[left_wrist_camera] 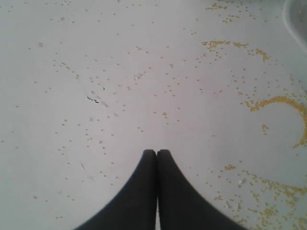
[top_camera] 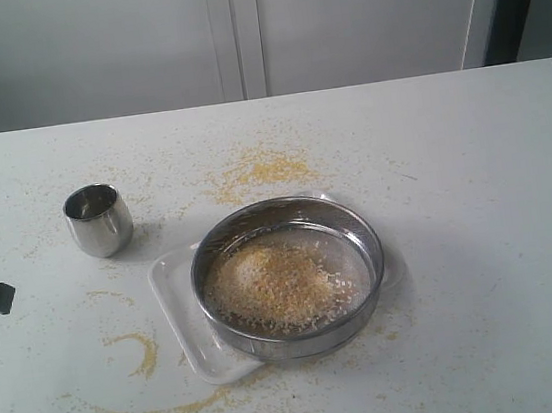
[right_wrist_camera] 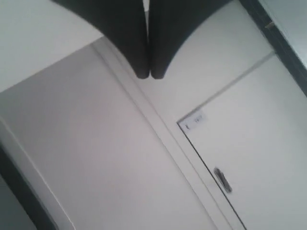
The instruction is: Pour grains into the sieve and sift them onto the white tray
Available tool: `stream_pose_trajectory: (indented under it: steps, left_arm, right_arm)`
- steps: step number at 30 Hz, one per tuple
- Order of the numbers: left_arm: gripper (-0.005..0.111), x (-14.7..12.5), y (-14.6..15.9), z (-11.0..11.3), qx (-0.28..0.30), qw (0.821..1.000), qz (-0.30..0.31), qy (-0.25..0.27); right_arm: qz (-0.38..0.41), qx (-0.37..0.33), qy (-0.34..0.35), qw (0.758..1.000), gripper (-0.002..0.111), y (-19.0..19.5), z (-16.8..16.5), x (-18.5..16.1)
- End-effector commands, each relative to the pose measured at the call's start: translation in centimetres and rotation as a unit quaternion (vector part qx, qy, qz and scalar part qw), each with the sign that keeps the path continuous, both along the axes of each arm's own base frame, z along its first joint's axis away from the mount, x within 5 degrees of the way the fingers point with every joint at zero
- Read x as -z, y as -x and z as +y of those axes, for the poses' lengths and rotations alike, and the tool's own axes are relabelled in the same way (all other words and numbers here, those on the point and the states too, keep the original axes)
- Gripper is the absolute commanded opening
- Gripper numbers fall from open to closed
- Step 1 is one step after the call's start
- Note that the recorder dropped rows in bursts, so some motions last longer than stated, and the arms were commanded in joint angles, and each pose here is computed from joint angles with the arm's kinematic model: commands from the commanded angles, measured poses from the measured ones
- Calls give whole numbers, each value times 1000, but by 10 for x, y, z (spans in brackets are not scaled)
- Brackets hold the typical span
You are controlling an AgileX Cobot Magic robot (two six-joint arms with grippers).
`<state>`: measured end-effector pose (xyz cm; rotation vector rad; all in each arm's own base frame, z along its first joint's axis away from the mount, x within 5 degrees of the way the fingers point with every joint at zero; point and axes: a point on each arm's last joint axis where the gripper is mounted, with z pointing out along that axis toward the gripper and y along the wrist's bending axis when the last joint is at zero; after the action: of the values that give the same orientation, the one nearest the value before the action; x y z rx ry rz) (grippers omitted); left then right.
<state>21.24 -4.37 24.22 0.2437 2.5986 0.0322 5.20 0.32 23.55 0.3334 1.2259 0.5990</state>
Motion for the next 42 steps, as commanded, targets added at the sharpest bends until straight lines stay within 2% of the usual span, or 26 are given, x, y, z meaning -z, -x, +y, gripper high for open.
stream_pose_trajectory:
  steps: [1,5,10,18,23,29,34,42]
  left_arm:
    - [0,0,2,2,-1,1000,1,-3]
    - [0,0,2,2,-1,1000,1,-3]
    - [0,0,2,2,-1,1000,1,-3]
    - [0,0,2,2,-1,1000,1,-3]
    - [0,0,2,2,-1,1000,1,-3]
    - [0,0,2,2,-1,1000,1,-3]
    - [0,0,2,2,-1,1000,1,-3]
    - [0,0,2,2,-1,1000,1,-3]
  right_arm:
    - [-34,1,-8,999,0,3,0,-9]
    - [-83,16,36,996,0,12,0,-38]
    - [-67,33,86,994,0,0,1,-65]
    - [12,33,130,991,0,-43,6,-97]
    - [96,24,183,978,0,-73,10,-105]
    - [171,17,209,963,0,-94,11,-111]
    - [234,-2,270,934,0,-109,16,-111]
    - [331,-59,370,866,0,-135,30,-108]
